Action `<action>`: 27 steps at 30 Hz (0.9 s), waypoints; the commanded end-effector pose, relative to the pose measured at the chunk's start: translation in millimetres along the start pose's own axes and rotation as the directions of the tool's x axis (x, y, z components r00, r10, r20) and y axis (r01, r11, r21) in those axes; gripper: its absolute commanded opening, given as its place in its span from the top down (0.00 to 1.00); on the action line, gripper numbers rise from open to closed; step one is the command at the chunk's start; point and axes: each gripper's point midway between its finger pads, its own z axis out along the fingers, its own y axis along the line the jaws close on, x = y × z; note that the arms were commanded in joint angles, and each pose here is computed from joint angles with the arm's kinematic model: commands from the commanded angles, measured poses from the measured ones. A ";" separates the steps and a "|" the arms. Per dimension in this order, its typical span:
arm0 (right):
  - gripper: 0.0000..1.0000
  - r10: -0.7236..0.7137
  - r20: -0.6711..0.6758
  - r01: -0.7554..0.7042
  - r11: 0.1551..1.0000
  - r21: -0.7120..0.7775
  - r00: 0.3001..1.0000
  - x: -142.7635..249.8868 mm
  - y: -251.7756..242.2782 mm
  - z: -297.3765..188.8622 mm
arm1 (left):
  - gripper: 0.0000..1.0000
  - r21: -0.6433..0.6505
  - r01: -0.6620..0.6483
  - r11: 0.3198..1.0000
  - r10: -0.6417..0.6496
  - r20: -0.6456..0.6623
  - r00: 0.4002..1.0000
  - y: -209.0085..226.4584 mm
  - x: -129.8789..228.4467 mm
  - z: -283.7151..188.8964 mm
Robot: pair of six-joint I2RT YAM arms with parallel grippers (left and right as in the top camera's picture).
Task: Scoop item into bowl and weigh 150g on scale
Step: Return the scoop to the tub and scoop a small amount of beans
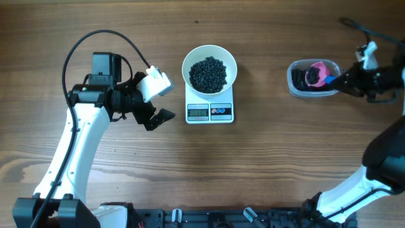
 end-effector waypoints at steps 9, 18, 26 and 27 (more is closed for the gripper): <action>0.96 -0.030 0.141 0.084 0.915 -0.395 0.990 -18.1 63.0 -17.0 | 0.00 0.003 -0.019 1.000 0.019 0.024 1.000 -2.7 -3.6 -3.7; 0.96 -0.178 0.063 0.184 0.834 -0.520 0.982 -11.0 155.6 29.7 | 0.00 0.003 -0.019 1.000 0.019 0.024 1.000 -2.7 -3.6 -3.7; 0.96 -0.394 -0.033 0.363 0.872 -0.328 0.918 5.8 236.5 89.2 | 0.00 0.003 -0.019 1.000 0.019 0.024 1.000 -2.7 -3.6 -3.7; 0.96 -0.431 -0.051 0.410 0.884 -0.226 0.901 7.7 240.8 96.2 | 0.00 0.003 -0.019 1.000 0.019 0.024 1.000 -2.7 -3.6 -3.7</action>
